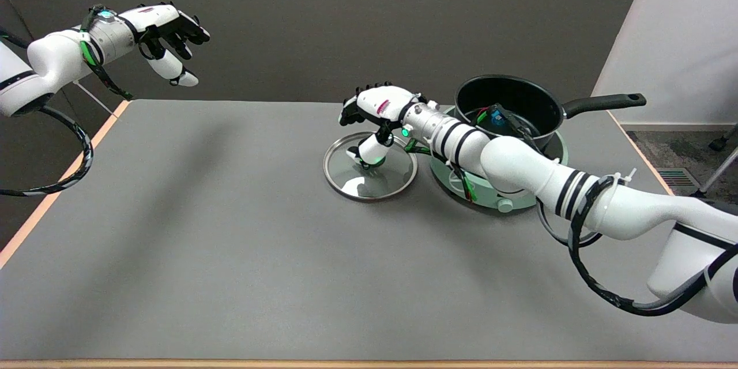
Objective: Pick up the pot lid.
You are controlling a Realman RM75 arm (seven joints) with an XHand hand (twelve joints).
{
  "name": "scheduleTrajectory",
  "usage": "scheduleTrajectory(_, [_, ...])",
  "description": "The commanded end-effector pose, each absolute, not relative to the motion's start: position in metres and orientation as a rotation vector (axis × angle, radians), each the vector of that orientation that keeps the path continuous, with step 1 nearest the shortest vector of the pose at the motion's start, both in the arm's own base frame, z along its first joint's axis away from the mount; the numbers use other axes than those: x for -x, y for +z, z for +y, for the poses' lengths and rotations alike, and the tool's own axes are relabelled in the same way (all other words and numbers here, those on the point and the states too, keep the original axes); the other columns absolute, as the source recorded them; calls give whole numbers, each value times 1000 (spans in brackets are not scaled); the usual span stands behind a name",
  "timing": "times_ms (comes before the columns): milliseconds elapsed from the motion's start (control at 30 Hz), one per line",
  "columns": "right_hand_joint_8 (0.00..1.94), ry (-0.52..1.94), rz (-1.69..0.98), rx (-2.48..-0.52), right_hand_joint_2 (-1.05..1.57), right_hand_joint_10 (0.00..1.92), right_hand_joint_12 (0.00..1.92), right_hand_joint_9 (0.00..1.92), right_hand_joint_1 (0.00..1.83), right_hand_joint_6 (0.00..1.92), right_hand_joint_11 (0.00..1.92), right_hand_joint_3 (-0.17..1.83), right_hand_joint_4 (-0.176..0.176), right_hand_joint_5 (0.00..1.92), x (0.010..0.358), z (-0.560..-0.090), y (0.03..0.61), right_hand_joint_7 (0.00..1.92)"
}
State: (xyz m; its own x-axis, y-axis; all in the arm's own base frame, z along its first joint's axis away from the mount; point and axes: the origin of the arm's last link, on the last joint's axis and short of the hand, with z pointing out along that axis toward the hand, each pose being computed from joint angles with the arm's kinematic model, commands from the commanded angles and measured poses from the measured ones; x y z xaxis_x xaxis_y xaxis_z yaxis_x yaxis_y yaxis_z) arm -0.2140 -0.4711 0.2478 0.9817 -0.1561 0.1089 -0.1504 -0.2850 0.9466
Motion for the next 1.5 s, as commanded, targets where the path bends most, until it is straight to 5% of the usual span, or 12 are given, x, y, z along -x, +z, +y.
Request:
scheduleTrajectory(33, [290,-55,-246,-1813,566,574,1244,598,930,365,444,929,-86,631,230,-479,264,671])
scheduleTrajectory(1500, [287,-98,-285,-1799,581,618,1283,654,939,414,470,914,-55,660,244,-482,268,713])
